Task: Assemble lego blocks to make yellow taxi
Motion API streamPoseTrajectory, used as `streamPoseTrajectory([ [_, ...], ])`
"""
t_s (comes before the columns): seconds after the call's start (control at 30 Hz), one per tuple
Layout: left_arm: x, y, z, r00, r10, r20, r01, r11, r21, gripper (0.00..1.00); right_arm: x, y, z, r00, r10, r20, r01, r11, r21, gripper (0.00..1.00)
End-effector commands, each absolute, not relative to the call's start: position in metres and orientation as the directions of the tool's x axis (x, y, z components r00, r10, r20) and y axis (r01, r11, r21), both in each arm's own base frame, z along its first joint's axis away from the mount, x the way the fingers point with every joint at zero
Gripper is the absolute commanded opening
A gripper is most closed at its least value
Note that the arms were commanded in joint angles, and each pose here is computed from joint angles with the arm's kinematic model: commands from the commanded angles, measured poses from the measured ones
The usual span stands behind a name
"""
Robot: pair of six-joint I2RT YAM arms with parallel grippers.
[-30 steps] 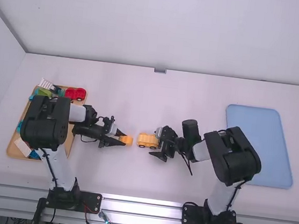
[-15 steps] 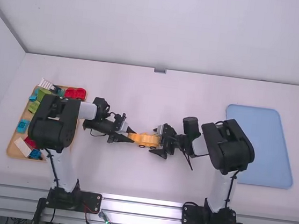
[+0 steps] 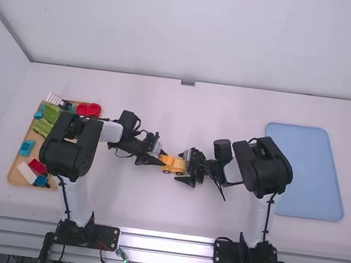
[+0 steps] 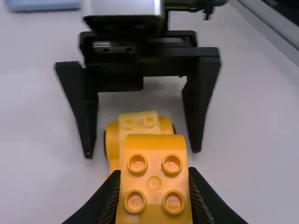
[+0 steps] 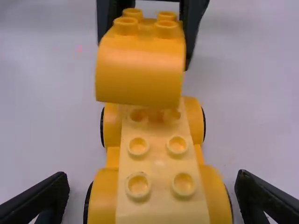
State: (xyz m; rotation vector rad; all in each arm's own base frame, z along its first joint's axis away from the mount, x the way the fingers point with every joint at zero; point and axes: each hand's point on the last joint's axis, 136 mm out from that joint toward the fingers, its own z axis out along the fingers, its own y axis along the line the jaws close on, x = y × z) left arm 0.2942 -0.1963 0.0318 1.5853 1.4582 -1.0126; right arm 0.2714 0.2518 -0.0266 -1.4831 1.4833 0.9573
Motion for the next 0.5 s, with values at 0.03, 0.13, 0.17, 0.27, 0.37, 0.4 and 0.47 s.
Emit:
streamPoseTrajectory([
  [0.03,0.296,-0.202,0.04,-0.022,0.419,-0.908,0.998,-0.051,-0.048,0.02,0.274,0.258,-0.031,-0.004,-0.363,-0.932,-1.0,0.007,0.002,0.93],
  [0.13,0.294,-0.209,0.044,-0.008,0.393,-0.919,0.997,-0.073,-0.04,0.02,0.278,0.259,-0.032,-0.006,-0.361,-0.933,-1.0,0.006,0.004,0.85],
  [0.17,0.294,-0.209,0.044,-0.008,0.393,-0.919,0.997,-0.073,-0.04,0.02,0.278,0.259,-0.032,-0.006,-0.361,-0.933,-1.0,0.006,0.004,0.85],
  [0.27,0.296,-0.212,0.044,-0.024,0.395,-0.918,0.997,-0.064,-0.053,0.02,0.281,0.26,-0.03,0.003,-0.353,-0.936,-1.0,0.0,-0.003,0.8],
  [0.37,0.297,-0.213,0.046,-0.036,0.392,-0.919,0.996,-0.058,-0.063,0.02,0.278,0.261,-0.029,0.021,-0.341,-0.94,-1.0,-0.017,-0.016,0.73],
  [0.4,0.296,-0.213,0.046,-0.036,0.391,-0.92,0.996,-0.058,-0.064,0.02,0.277,0.26,-0.029,0.018,-0.342,-0.939,-1.0,-0.017,-0.013,0.7],
  [0.47,0.296,-0.213,0.048,-0.035,0.391,-0.92,0.996,-0.058,-0.062,0.02,0.276,0.26,-0.03,0.015,-0.346,-0.938,-1.0,-0.015,-0.011,0.66],
])
